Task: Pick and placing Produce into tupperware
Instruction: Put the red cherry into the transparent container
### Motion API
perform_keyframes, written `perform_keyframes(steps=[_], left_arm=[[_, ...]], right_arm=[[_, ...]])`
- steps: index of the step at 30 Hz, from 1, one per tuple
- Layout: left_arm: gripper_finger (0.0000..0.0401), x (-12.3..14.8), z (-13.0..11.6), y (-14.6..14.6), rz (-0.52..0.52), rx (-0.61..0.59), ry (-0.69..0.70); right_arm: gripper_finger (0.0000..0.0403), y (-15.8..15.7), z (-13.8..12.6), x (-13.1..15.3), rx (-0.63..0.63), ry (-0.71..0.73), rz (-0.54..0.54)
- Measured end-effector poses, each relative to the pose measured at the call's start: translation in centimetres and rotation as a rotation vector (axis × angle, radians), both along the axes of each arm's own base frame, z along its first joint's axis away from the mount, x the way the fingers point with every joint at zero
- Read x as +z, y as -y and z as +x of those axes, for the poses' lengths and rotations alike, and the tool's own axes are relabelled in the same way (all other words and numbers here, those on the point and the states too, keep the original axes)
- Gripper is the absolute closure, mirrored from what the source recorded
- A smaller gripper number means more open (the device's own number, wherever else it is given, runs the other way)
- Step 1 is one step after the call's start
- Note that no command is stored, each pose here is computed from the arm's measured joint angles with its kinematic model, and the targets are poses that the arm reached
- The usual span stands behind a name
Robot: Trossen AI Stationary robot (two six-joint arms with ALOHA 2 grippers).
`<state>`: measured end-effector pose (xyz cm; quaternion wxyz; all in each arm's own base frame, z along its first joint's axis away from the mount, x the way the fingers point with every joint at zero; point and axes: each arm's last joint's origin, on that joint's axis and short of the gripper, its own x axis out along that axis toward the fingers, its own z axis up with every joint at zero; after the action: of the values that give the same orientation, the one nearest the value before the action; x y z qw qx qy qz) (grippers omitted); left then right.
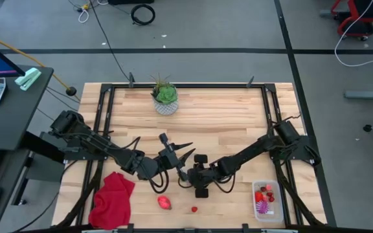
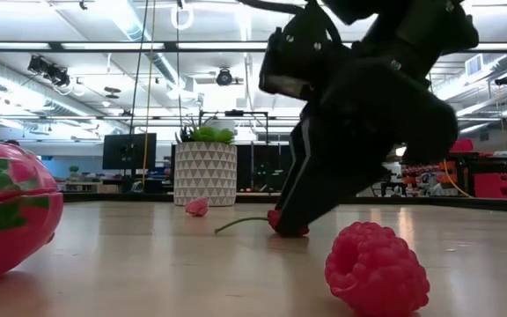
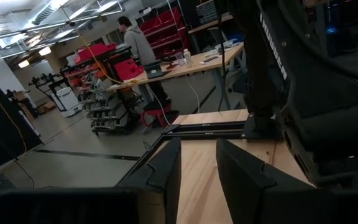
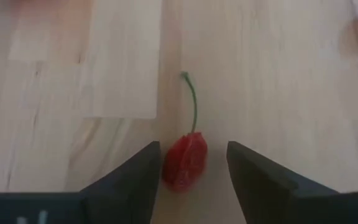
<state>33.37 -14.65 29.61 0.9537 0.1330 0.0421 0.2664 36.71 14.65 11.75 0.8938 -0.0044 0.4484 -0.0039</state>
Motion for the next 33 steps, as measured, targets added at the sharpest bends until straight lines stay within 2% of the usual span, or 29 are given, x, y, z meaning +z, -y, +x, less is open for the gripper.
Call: perform_keyframes(steps=[5,15,20,25,29,33], left_arm=[[0.0294,0.0,0.0,0.0,0.000,-0.001,0.000],[0.0294,0.0,0.0,0.0,0.000,-0.001,0.000],[0.0294,0.0,0.0,0.0,0.001,0.000,-0.002],[0.0294,0.0,0.0,0.0,0.002,0.000,-0.004],[0.0294,0.0,0.0,0.0,0.003,0.000,-0.005],[0.0294,-0.1,-0.1,0.1,0.003,-0.004,-0.006]], right_arm=[[0.0226,0.1,0.1,-0.3,-0.043,0.011,-0.014],[0.0333,0.3,0.0,-0.2,-0.053,-0.005,-0.035],[0.0367,0.8,-1.3,0.9,-0.072,-0.095,-0.068],[0.0365,1.8,-4.7,4.8,-0.154,-0.258,-0.067],[0.0347,1.7,-9.1,8.9,-0.272,-0.376,-0.025],[0.0334,0.5,-14.1,12.3,-0.427,-0.424,0.048]])
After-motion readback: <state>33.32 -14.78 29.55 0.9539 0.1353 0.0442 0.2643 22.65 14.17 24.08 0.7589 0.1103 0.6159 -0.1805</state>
